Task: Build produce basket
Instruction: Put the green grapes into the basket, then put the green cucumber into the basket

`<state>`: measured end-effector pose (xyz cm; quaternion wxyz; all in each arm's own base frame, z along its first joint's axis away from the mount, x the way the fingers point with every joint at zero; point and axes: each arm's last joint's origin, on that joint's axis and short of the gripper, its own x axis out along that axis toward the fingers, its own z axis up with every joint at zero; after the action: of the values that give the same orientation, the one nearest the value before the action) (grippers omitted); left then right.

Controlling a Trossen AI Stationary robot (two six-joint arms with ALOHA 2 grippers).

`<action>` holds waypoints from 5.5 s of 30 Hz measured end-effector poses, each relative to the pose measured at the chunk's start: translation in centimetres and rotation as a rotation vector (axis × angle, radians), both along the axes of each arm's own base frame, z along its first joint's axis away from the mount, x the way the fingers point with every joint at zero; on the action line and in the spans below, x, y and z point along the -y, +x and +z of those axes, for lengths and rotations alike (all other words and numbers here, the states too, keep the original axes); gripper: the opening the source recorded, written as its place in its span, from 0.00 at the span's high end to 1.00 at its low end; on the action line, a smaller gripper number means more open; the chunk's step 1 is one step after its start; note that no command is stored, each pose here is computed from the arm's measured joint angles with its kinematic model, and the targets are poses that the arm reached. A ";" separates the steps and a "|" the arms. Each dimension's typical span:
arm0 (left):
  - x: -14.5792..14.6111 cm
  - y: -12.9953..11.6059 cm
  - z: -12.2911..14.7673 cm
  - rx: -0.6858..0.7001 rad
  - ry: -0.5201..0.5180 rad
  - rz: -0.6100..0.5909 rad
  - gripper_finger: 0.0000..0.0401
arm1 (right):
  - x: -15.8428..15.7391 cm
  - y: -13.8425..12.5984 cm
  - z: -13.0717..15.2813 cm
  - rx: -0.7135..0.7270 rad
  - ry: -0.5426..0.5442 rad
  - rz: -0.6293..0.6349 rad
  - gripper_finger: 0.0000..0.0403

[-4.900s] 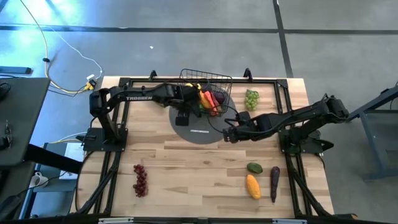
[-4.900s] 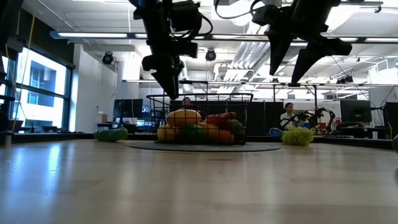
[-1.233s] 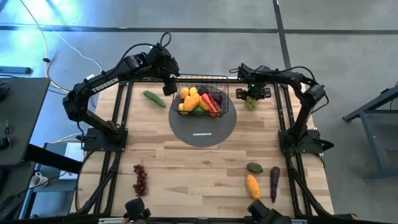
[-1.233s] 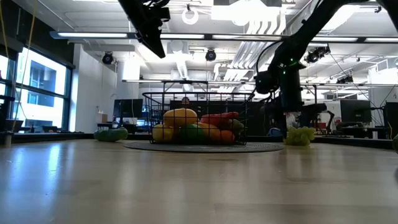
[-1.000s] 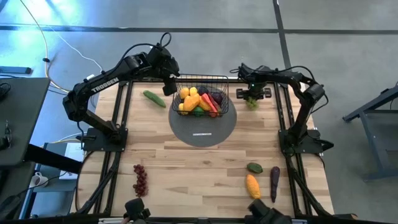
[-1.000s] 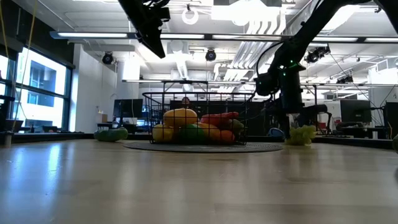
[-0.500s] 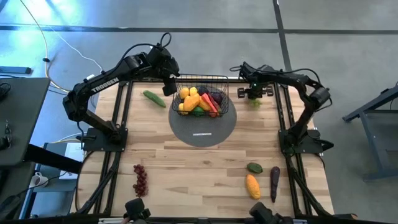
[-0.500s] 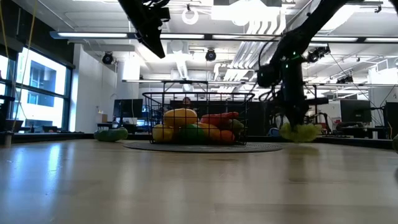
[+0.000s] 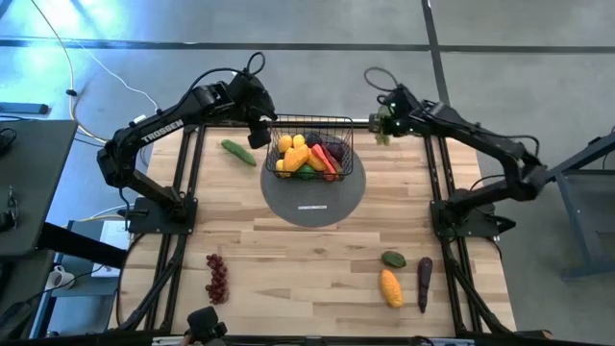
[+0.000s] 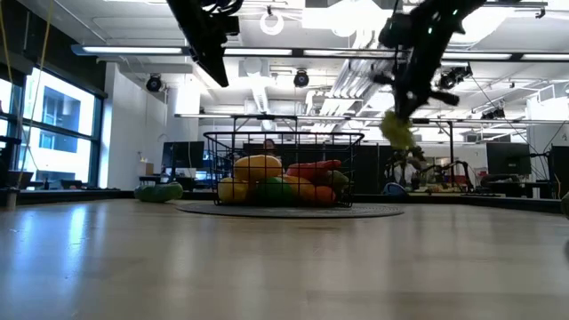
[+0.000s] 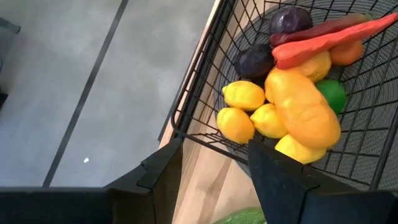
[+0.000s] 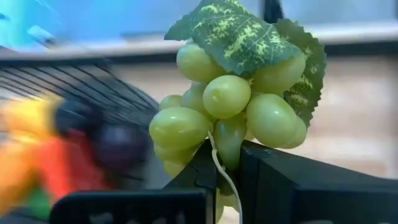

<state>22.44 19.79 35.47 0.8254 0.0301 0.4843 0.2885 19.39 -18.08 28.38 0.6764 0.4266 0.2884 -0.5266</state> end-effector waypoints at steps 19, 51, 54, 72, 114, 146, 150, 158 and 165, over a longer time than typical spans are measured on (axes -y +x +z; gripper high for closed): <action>-2.2 -2.5 -0.2 0.090 -0.102 0.259 0.43 | -4.5 6.8 3.9 0.303 -0.408 0.432 0.99; -1.8 -3.5 -2.8 0.100 -0.346 0.369 0.43 | -3.3 12.1 -5.6 0.158 -0.113 0.347 0.84; -1.9 -3.5 -3.0 0.085 -0.337 0.359 0.43 | -3.4 12.2 -5.6 0.163 -0.105 0.355 0.75; -4.3 -7.4 -3.2 -0.052 -0.271 0.306 0.43 | -3.5 10.3 -1.5 0.254 -0.194 0.345 0.53; -3.7 -1.7 -9.1 -0.608 -0.261 -0.498 0.43 | 0.3 6.0 1.1 0.252 -0.297 0.529 0.53; -6.4 -4.0 -12.8 -0.213 -0.640 1.080 0.43 | 0.1 5.8 0.6 0.206 -0.264 0.550 0.53; -6.4 -3.8 -12.8 -0.160 -0.718 1.111 0.43 | 0.1 5.8 0.6 0.201 -0.269 0.558 0.53; -6.7 -3.9 -12.8 -0.144 -0.704 1.074 0.43 | 0.1 5.7 0.6 0.200 -0.269 0.552 0.53; -6.9 -4.0 -12.8 -0.124 -0.651 1.187 0.43 | 0.2 5.7 0.6 0.182 -0.288 0.580 0.53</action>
<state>18.44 26.67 22.68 0.4652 -0.4742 0.5273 0.5298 25.13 -18.23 29.00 0.8743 0.2720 0.2588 -0.3076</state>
